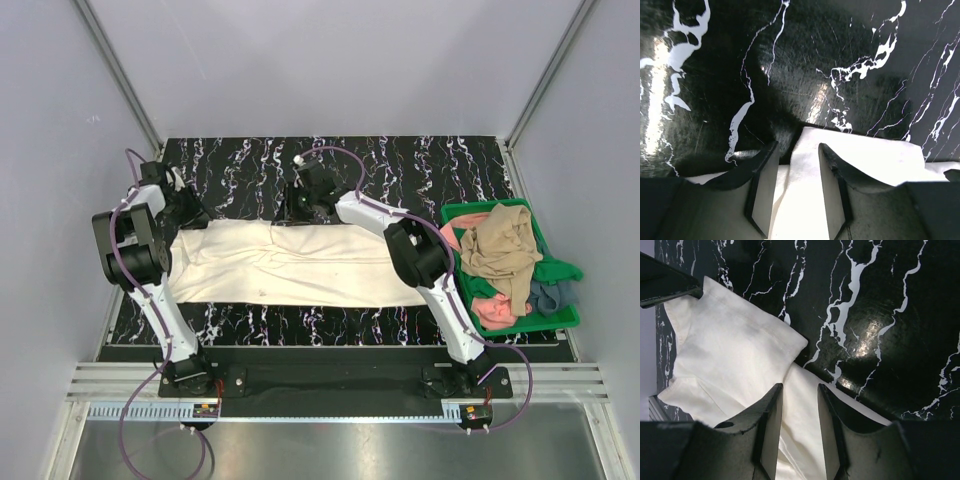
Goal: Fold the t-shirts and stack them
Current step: Fold the tshirt
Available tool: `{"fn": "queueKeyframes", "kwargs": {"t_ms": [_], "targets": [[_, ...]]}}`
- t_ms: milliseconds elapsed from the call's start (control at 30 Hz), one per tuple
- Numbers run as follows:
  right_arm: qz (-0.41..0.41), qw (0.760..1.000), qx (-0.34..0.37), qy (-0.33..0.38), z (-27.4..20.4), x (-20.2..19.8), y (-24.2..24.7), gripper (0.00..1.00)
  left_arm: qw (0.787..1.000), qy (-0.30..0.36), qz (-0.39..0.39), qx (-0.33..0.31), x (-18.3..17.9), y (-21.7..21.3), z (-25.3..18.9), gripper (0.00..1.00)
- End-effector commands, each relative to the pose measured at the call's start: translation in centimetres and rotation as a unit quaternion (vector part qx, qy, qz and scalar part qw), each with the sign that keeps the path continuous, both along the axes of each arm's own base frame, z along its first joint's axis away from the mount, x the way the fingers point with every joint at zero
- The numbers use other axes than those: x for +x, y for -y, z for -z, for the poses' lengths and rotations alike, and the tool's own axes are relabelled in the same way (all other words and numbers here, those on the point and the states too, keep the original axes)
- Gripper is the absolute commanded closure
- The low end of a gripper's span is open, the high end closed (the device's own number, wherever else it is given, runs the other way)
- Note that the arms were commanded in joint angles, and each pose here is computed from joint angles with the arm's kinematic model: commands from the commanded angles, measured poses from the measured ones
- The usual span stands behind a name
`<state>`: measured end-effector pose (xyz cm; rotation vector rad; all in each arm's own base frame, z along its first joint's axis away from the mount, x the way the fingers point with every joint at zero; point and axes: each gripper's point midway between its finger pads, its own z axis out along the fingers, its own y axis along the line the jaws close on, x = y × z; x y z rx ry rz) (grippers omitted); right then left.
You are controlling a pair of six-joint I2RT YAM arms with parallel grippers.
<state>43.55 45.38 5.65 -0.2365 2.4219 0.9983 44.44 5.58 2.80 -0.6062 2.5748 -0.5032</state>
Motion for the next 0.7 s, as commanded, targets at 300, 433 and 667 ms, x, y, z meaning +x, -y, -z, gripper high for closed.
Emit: {"fn": "queueKeyframes", "kwargs": {"t_ms": [300,433,667], "targets": [[-0.002,0.999,0.019,0.046,-3.9,1.1,1.5,0.59,0.999,0.031,0.017,0.012,2.3,-0.3,-0.7,0.62],[-0.002,0.999,0.025,0.046,-4.2,1.2,1.5,0.59,0.999,0.019,0.022,0.024,1.9,0.3,-0.1,0.64],[-0.004,0.999,0.021,0.049,-4.1,1.1,1.7,0.59,0.999,0.016,0.027,0.024,2.2,0.8,0.1,0.69]]}}
